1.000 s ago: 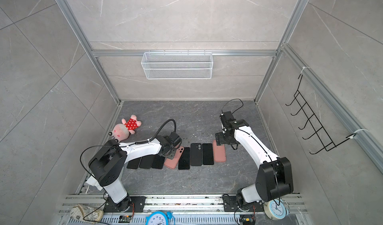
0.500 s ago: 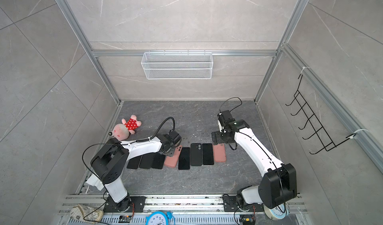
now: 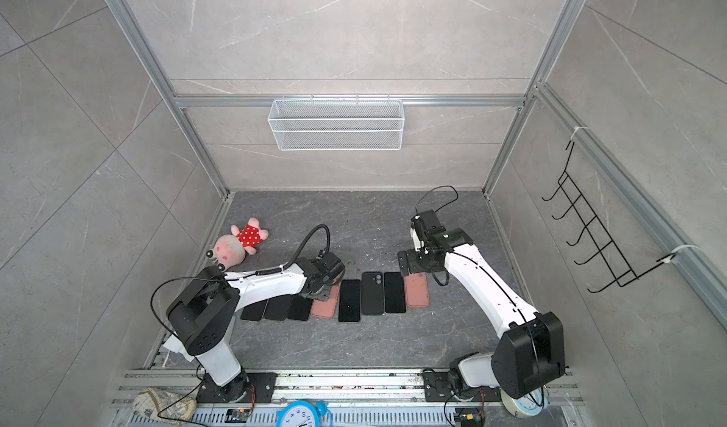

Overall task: Take the phone out of the phone case
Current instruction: Place the phone case at the middle-right of the table, then rotate the phone case at the center of the table.

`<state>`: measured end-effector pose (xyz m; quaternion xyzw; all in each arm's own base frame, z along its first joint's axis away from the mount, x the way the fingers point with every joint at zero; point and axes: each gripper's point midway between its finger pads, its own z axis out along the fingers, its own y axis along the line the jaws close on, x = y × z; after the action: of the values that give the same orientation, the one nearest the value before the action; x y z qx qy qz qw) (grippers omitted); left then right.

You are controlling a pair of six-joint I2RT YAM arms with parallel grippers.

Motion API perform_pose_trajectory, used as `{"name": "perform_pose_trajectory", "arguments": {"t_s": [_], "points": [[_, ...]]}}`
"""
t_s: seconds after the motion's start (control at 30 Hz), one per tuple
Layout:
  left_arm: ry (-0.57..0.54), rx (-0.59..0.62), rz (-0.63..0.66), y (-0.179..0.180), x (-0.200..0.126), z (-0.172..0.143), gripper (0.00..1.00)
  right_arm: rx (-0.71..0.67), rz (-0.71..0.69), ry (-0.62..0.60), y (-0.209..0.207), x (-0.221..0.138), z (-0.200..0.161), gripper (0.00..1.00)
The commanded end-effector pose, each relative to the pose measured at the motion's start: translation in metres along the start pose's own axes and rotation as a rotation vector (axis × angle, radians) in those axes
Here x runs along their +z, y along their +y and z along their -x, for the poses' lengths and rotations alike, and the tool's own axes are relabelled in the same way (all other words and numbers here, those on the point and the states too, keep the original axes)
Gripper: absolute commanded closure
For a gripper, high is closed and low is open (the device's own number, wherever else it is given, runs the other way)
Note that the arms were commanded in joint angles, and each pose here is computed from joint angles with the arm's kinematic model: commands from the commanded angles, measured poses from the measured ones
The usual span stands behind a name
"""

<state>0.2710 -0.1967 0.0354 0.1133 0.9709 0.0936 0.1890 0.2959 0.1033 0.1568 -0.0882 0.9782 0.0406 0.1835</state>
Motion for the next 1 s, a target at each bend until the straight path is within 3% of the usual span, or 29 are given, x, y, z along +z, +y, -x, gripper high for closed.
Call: {"name": "perform_pose_trajectory", "arguments": {"t_s": [0.0, 0.4, 0.73, 0.97], "points": [[-0.06, -0.039, -0.002, 0.006, -0.024, 0.016, 0.55, -0.012, 0.021, -0.037, 0.004, -0.008, 0.0, 0.01], [-0.102, -0.063, -0.189, -0.043, -0.006, 0.033, 0.52, -0.023, 0.058, -0.04, 0.011, -0.009, -0.005, 0.01], [-0.047, -0.054, 0.023, -0.017, 0.014, 0.026, 0.56, -0.035, 0.063, -0.037, 0.012, -0.011, -0.013, 0.01], [-0.07, -0.076, 0.042, -0.008, 0.006, 0.027, 0.56, -0.039, 0.065, -0.038, 0.013, -0.011, -0.013, 0.01]]}}
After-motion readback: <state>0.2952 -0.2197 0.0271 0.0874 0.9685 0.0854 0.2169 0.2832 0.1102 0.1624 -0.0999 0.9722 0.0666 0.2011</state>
